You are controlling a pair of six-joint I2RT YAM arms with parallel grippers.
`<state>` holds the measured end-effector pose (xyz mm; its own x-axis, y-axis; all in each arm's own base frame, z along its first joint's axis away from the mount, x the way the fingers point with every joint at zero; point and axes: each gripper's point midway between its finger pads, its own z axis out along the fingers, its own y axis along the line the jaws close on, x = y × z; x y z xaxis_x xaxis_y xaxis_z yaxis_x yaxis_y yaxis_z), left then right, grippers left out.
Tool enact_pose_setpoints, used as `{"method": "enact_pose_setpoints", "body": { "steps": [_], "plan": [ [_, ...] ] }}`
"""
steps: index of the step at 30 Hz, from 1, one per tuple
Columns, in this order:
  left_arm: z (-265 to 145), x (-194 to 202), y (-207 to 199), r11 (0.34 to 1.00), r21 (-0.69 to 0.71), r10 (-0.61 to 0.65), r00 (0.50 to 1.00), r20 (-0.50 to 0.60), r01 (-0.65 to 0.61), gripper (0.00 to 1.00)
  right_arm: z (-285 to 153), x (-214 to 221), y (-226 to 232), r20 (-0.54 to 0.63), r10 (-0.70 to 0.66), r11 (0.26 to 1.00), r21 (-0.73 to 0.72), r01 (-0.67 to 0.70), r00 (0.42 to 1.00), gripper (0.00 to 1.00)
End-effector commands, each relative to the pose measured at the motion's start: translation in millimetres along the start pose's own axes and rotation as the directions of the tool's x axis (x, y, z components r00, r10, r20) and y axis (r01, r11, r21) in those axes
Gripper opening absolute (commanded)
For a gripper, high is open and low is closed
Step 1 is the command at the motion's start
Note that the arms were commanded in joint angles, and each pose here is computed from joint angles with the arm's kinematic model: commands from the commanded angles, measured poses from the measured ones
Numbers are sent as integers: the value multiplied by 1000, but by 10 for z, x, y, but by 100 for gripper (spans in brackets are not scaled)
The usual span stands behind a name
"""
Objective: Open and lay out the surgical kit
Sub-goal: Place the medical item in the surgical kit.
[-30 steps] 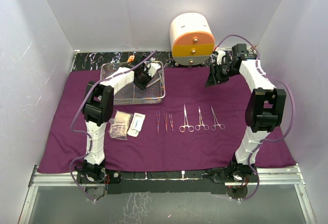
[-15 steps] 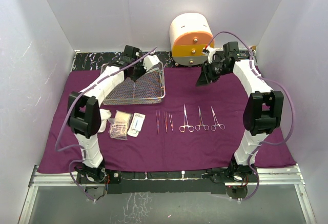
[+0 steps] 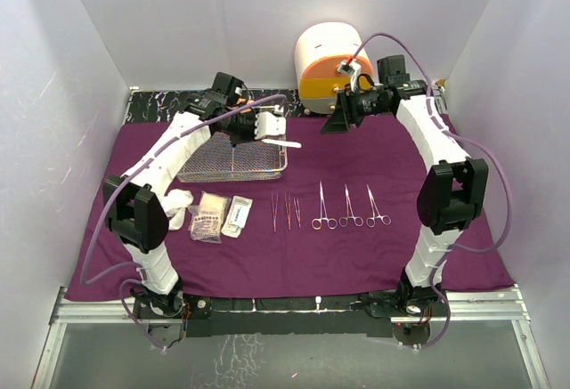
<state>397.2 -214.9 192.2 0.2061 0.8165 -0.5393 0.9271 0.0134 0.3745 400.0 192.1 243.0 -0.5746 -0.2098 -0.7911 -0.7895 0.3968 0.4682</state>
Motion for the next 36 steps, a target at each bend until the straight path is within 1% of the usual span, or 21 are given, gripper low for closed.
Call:
{"method": "enact_pose_setpoints", "body": {
  "steps": [1,5,7,14,19,23,28,29,32,36],
  "plan": [
    [-101,-467,-327,970,141,176,974,139,-196,0,275,-19,259,-17,23,989,-148,-25,1000,56],
    [-61,-641,-486,939,193,257,953,162,-286,0,530,160,421,-85,58,970,-229,-76,995,58],
    [-34,-703,-558,923,215,285,943,172,-318,0,624,235,487,-116,74,960,-262,-103,990,57],
    [51,-817,-717,883,267,342,920,194,-385,0,847,456,718,-198,76,929,-343,-142,977,48],
    [116,-812,-774,868,289,361,913,188,-403,0,921,580,796,-231,82,915,-368,-165,969,37],
    [150,-812,-799,862,298,368,911,187,-410,0,967,641,828,-248,80,910,-378,-172,966,25],
    [172,-807,-805,861,301,367,911,187,-409,0,996,678,813,-260,78,908,-380,-176,963,6],
    [174,-805,-806,862,300,367,911,187,-409,0,999,683,810,-262,77,908,-380,-176,962,3],
    [185,-799,-805,865,300,362,914,184,-403,0,1004,706,802,-268,76,908,-379,-177,960,0],
    [196,-818,-782,875,287,349,919,183,-390,0,993,737,774,-272,54,914,-375,-157,961,0]
  ]
}}
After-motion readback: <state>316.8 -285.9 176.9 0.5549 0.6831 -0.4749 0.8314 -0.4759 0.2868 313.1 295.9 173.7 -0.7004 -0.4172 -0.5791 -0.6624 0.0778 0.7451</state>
